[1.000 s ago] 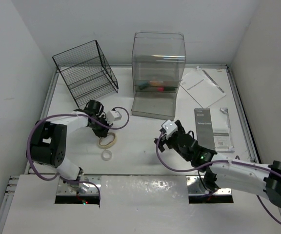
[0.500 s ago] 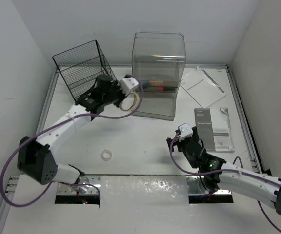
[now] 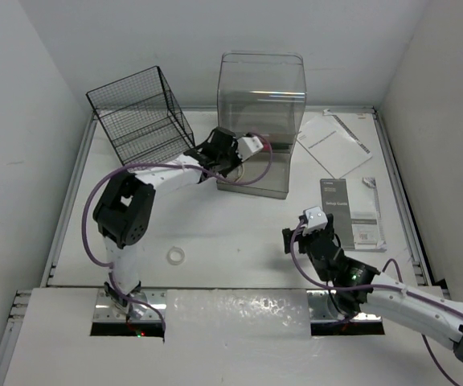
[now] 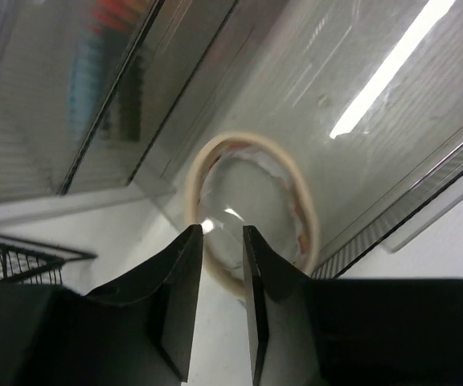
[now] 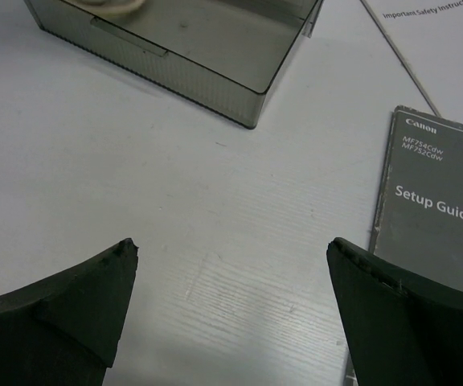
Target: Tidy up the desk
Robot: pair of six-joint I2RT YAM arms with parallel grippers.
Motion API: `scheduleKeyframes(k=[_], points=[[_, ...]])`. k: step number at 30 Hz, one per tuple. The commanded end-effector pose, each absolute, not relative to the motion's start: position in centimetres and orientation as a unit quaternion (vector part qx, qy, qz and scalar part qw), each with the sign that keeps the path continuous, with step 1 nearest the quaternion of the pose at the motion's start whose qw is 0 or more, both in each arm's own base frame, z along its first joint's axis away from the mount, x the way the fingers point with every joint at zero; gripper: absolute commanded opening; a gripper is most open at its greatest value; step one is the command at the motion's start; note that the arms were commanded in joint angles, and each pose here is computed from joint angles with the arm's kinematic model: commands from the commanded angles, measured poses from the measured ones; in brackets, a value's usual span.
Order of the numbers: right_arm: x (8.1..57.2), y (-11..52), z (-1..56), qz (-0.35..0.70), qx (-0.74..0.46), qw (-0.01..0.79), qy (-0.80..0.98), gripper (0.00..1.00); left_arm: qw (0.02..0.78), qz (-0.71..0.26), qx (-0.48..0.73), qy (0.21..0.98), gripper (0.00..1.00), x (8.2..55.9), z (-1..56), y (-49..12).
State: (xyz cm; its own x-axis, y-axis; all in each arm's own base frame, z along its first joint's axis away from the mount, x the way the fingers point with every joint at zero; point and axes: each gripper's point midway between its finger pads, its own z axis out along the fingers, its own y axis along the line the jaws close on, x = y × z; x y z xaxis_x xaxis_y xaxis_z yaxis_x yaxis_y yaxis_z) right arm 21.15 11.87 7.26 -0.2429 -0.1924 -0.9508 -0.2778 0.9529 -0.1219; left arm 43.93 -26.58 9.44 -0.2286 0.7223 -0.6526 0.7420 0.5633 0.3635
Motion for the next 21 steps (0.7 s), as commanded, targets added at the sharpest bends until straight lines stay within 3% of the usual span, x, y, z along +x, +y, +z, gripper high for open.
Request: scheduleKeyframes(k=[1,9,13,16,18,19,21], points=[[21.3,11.9,7.7,0.037,-0.137,0.6,0.787,0.96,0.494,0.003,0.452,0.743,0.25,46.4,14.5,-29.1],[21.3,12.7,7.5,0.037,-0.154,0.585,0.796,0.96,0.491,-0.009,0.442,0.75,0.33,46.7,14.0,-29.6],[21.3,12.9,7.4,0.042,-0.157,0.584,0.795,0.96,0.505,-0.028,0.457,0.732,0.35,44.7,17.4,-29.2],[21.2,12.9,7.5,0.042,-0.158,0.584,0.796,0.96,0.491,-0.064,0.506,0.706,0.36,40.8,19.9,-28.7],[21.1,12.9,7.5,0.044,-0.161,0.581,0.797,0.96,0.456,-0.106,0.567,0.678,0.45,35.7,20.6,-27.4],[21.0,13.1,7.5,0.048,-0.164,0.579,0.797,0.96,0.402,-0.119,0.63,0.653,0.51,32.3,19.1,-26.2],[20.9,13.1,7.4,0.049,-0.169,0.576,0.798,0.96,0.34,-0.125,0.684,0.633,0.54,27.7,17.0,-23.4]])
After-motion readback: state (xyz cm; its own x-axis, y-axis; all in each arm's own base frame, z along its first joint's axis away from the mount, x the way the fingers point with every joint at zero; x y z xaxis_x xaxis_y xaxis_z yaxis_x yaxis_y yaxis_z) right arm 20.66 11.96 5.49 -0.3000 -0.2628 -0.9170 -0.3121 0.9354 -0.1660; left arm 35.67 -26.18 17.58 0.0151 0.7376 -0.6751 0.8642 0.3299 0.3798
